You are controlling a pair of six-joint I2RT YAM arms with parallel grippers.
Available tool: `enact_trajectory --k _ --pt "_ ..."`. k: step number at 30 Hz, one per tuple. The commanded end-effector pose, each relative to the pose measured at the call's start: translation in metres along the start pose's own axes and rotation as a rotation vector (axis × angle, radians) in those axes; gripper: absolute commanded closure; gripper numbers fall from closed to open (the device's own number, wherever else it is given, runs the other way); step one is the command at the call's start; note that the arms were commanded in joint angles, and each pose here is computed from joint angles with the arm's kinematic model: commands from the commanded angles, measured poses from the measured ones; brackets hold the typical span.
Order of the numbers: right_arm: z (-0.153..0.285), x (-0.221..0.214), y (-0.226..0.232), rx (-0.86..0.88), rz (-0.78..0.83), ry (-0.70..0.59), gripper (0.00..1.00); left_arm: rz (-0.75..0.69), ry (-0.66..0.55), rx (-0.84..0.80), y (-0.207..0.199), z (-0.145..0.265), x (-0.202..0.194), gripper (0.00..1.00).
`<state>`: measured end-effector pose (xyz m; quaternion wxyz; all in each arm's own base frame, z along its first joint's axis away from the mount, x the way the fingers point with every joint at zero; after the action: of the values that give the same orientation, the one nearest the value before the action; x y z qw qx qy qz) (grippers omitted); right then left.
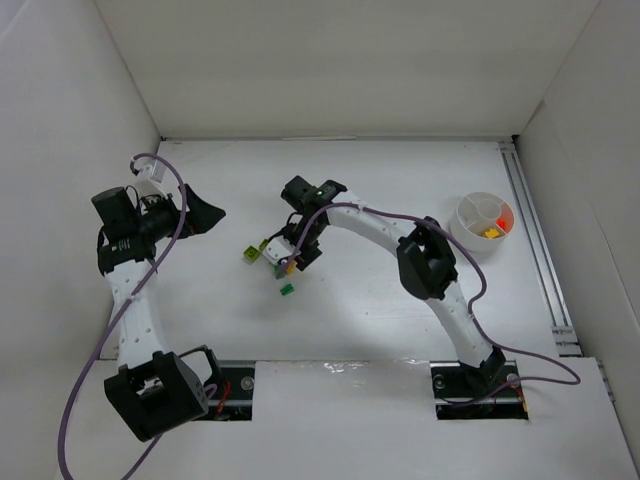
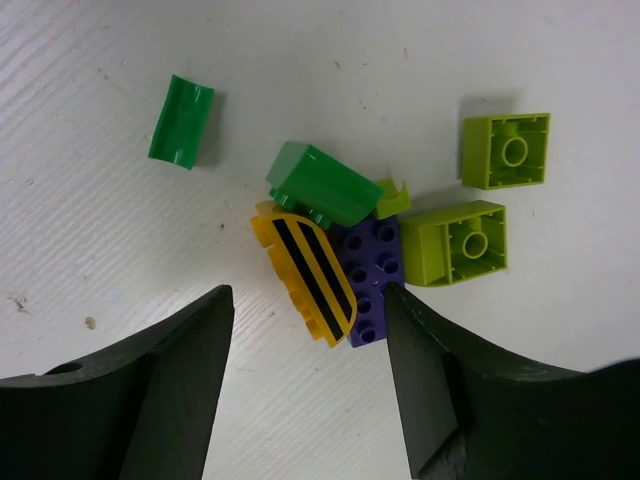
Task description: Sort the legos into containers by color
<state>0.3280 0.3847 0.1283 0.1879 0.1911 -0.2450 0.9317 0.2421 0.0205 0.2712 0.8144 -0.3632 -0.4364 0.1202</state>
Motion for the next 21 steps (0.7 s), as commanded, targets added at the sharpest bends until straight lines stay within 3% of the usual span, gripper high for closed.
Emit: enact_trajectory --k 1,7,12,15,21 --pt "0.0 0.012 -0.022 -0.073 0.045 -0.017 0.33 -0.017 -0.009 -0.03 -0.003 0.001 0.003 0.0" --pt "-0.007 0.003 -0.021 -0.055 0.037 0.011 0.35 -0.01 -0.01 -0.03 -0.002 -0.001 0.004 0.0" --pt "-0.017 0.001 -0.014 0.007 0.064 0.061 0.46 -0.017 -0.015 -0.032 -0.004 0.0 0.007 0.0" --pt "-0.018 -0.002 -0.01 0.03 0.055 0.087 0.47 -0.017 -0.015 -0.032 -0.004 0.0 0.007 0.0" --pt "-0.012 0.002 -0.003 0.053 0.017 0.091 0.77 -0.017 -0.015 -0.032 -0.002 -0.002 0.008 0.0"
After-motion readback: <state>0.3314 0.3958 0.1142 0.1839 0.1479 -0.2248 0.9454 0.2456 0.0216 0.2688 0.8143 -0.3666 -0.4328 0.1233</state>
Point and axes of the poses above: each gripper's point midway between its finger pads, its own z axis back along the fingers, its own y axis along the line the jaws close on, x = y × z, the point moved 8 cm from there along z, back along the fingers, and after that the axes turned 13 degrees about z, right-handed, at the moved point
